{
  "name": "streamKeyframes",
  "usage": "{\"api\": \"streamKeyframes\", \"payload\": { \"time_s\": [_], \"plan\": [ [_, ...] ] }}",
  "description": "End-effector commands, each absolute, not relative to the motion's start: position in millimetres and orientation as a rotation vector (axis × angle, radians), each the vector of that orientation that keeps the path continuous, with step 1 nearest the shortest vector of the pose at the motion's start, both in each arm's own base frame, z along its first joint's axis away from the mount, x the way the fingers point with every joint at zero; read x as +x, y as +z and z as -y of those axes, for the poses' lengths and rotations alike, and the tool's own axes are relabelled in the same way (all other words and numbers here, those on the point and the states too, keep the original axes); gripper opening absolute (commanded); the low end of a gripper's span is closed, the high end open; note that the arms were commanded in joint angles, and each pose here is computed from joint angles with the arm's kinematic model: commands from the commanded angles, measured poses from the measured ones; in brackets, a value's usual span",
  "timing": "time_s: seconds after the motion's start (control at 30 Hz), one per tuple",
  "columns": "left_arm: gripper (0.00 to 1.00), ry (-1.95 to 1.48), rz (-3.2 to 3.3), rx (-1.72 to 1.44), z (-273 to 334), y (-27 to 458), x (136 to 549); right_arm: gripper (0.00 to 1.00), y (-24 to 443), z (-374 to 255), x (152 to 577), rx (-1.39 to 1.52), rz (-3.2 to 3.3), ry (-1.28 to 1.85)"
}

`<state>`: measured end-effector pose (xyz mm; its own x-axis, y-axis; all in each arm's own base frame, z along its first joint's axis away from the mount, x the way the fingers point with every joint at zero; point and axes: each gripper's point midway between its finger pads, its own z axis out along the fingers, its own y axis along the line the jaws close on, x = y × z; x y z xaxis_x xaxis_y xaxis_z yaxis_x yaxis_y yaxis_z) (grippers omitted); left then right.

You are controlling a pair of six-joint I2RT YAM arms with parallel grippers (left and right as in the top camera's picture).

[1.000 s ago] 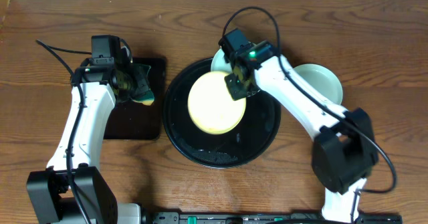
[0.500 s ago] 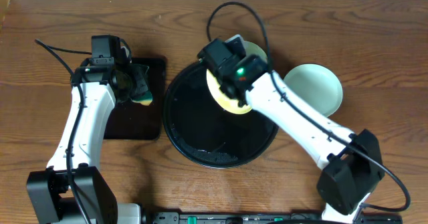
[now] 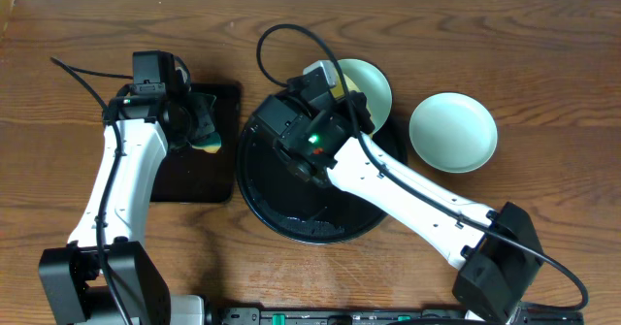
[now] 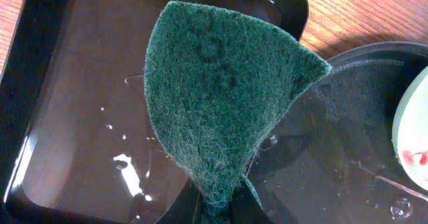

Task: Clean dirty plates on tray and stack at the side

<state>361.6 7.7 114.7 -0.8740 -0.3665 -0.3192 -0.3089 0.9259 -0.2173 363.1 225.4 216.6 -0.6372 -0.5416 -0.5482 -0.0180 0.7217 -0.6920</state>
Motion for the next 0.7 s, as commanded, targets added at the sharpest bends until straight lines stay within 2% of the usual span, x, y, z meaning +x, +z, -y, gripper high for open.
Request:
{"api": "streamKeyframes", "payload": {
  "time_s": [0.0,0.13,0.37,0.4,0.43,0.47,0.57,0.67],
  "plan": [
    [0.07,-0.206,-2.705,-0.513,-12,120,365,0.01,203,-234,353,-0.355,-2.290,-0.620],
    [0.07,-0.206,-2.705,-0.513,-12,120,365,0.01,163,-256,335,-0.463,-2.548,-0.339],
    [0.07,-0.206,-2.706,-0.513,-12,120,365,0.02,97,-250,318,-0.493,-2.781,-0.175],
    [0.07,-0.206,-2.705,-0.513,-12,120,365,0.06,89,-250,315,-0.520,-2.798,-0.152],
    [0.08,-0.207,-2.705,-0.513,-12,120,365,0.14,79,-251,311,-0.564,-2.822,-0.107],
    [0.07,-0.207,-2.705,-0.513,-12,120,365,0.18,75,-252,309,-0.577,-2.833,-0.086],
    [0.08,-0.207,-2.705,-0.513,-12,120,365,0.25,72,-251,309,-0.577,-2.845,-0.056],
    [0.07,-0.207,-2.705,-0.514,-12,120,365,0.37,72,-257,315,-0.660,-2.829,0.028]
  ]
}}
